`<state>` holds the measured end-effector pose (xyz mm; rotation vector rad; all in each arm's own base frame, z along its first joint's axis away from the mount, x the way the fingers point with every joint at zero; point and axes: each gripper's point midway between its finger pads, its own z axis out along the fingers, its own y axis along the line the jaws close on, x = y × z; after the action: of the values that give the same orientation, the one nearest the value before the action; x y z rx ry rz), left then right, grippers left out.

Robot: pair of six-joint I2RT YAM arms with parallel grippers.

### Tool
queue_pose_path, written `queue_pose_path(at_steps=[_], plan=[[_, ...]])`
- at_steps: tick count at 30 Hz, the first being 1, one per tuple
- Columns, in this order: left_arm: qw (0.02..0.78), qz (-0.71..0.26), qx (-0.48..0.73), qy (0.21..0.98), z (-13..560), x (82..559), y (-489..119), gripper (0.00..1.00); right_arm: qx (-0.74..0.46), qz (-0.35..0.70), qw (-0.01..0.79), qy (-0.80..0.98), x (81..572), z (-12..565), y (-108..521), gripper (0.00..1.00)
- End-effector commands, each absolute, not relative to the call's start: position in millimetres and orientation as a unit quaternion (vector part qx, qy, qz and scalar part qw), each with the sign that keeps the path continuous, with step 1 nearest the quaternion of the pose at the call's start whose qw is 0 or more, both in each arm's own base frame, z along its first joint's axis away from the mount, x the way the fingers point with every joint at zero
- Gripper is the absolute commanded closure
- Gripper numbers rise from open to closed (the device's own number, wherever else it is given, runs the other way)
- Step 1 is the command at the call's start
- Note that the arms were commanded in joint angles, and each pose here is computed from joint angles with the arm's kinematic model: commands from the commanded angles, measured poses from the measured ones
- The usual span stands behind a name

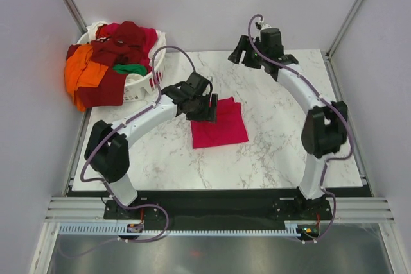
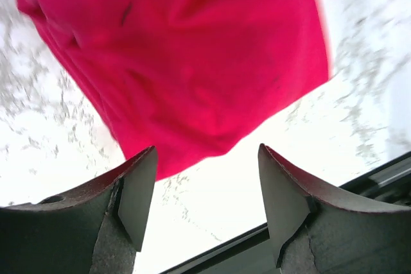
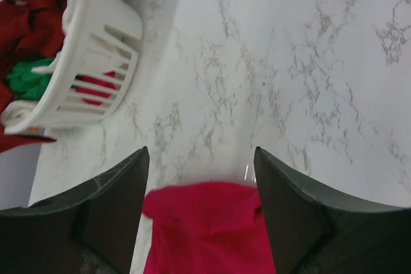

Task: Fold and stack the t-shirts
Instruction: Fold the tshirt

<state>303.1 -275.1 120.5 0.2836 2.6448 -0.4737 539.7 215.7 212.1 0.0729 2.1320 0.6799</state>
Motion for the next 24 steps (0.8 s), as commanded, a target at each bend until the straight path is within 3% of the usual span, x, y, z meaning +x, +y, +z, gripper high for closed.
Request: queue_pose_path(at_steps=[1,2,3,6,11,20,24], plan=[[0.266,-0.175,0.106,0.942,160,322,-274,0.29,0.017,0.32,0.448,0.835,477,246,218,0.27],[0.271,-0.179,0.106,0.94,165,327,-275,0.3,0.009,0.34,0.434,0.834,462,241,224,0.33],[0.265,-0.175,0.106,0.942,158,329,-276,0.33,0.005,0.352,0.428,0.833,452,236,227,0.45],[0.258,-0.166,0.111,0.945,147,337,-277,0.38,-0.004,0.347,0.386,0.855,418,197,232,0.53],[0.237,-0.132,0.115,0.956,108,357,-278,0.4,-0.02,0.316,0.364,0.876,422,169,230,0.55],[0.218,-0.129,0.081,0.964,76,406,-254,0.42,-0.023,0.353,0.277,0.893,420,101,256,0.61],[0.213,-0.137,0.062,0.965,67,420,-243,0.42,0.01,0.283,0.268,0.921,423,58,233,0.59]])
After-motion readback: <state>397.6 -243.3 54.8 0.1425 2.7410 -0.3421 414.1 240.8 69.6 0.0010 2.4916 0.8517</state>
